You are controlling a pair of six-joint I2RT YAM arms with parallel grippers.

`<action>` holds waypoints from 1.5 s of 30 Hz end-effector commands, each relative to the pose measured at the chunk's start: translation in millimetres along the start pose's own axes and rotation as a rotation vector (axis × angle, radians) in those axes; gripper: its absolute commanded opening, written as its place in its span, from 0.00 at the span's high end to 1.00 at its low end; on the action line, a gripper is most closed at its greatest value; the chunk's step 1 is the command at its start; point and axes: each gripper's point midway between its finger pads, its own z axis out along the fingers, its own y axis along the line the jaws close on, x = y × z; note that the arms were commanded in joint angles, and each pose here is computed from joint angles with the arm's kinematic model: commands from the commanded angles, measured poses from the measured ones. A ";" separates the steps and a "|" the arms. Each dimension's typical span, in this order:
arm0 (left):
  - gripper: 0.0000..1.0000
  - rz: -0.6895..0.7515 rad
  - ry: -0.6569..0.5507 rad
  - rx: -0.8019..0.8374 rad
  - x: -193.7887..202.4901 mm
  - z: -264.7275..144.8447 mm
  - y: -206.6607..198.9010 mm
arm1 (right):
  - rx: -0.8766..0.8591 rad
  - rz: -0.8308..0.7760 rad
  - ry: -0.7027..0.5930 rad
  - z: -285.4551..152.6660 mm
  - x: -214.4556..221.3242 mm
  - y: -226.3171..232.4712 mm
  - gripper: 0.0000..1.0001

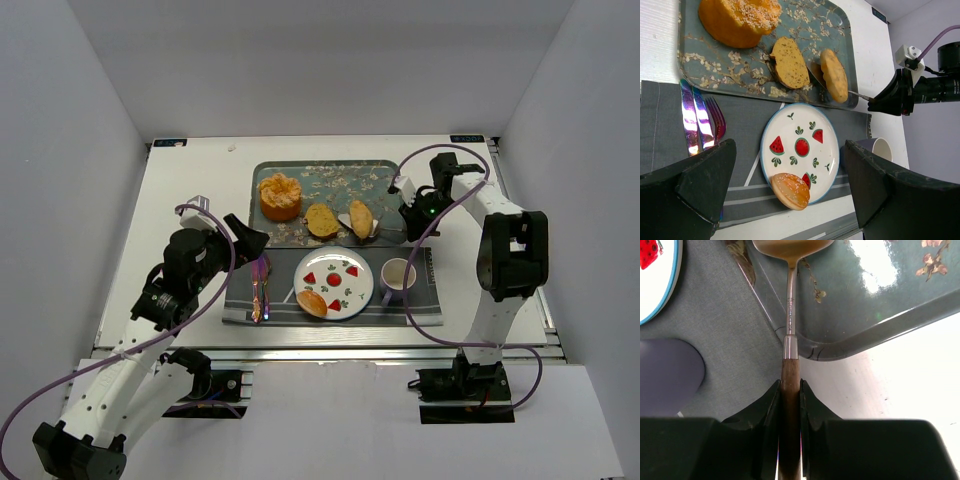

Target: Place the bread

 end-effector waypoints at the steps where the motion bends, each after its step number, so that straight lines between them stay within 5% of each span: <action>1: 0.02 0.000 -0.024 0.022 -8.4 -1.3 -6.5 | 0.035 -0.100 -0.092 -24.6 -29.5 -1.1 1.00; 13: 0.02 -0.003 -0.021 0.026 -6.1 -0.3 -5.8 | 0.087 -0.246 -0.101 -35.0 -32.7 12.8 1.00; 28: 0.02 -0.006 -0.023 0.021 -4.7 -2.6 -3.6 | 0.265 -0.621 -0.059 -28.9 -42.0 38.8 1.00; 38: 0.02 -0.007 -0.026 0.022 -5.5 -4.2 -4.0 | 0.395 -0.551 -0.201 -47.4 -75.9 23.1 1.00; 45: 0.02 -0.006 -0.027 0.025 -6.1 -4.3 -4.9 | 0.585 -0.295 -0.177 -49.8 -88.2 -31.9 1.00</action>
